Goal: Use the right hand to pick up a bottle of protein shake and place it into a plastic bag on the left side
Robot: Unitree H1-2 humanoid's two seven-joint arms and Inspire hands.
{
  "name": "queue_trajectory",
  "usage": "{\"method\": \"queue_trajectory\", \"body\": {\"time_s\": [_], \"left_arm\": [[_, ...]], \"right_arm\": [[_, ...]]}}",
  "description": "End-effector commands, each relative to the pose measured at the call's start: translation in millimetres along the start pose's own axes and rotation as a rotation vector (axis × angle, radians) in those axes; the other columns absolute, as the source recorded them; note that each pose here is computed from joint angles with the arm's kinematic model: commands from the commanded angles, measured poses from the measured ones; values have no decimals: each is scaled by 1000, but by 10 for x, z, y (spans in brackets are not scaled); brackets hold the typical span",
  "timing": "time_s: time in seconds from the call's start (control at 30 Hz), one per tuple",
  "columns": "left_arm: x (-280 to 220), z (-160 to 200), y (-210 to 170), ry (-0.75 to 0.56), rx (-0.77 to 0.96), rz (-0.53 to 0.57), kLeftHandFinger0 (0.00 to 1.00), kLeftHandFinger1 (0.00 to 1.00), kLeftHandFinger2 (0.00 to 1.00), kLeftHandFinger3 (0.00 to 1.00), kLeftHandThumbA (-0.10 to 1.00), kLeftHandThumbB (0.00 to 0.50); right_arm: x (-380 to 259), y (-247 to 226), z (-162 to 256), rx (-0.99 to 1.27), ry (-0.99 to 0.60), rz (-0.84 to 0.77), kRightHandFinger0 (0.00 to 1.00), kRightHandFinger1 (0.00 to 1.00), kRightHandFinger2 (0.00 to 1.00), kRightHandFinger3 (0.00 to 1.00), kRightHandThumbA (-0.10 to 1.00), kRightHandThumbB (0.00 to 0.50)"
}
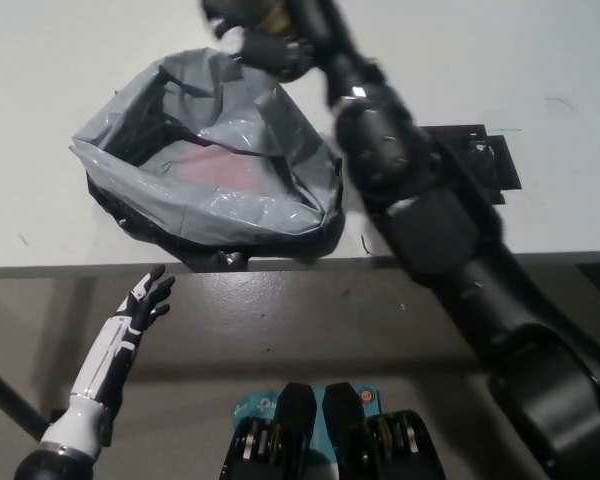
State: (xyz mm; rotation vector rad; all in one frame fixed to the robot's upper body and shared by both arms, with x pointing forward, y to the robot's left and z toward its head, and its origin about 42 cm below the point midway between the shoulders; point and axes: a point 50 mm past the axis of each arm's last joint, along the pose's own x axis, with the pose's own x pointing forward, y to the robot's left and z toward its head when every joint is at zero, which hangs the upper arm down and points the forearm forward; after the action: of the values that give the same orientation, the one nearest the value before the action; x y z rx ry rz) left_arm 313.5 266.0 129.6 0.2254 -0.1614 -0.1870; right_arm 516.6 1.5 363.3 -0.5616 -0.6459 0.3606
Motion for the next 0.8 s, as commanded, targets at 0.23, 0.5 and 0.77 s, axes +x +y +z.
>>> {"method": "queue_trajectory", "body": {"time_s": [0.23,0.5,0.77], "left_arm": [[28,140,-8,-45,7,-21,1000,1000,1000,1000,1000,177],[143,237,34,-98,38,-39,1000,1000,1000,1000,1000,133],[220,238,-14,-95,49,-62,1000,1000,1000,1000,1000,166]], "right_arm": [[202,432,-72,-225,16,152,0,320,749,741,-100,125],[58,500,-368,-281,143,226,5,416,818,871,-100,156],[0,401,-534,-252,258,458,1000,1000,1000,1000,832,491]]}}
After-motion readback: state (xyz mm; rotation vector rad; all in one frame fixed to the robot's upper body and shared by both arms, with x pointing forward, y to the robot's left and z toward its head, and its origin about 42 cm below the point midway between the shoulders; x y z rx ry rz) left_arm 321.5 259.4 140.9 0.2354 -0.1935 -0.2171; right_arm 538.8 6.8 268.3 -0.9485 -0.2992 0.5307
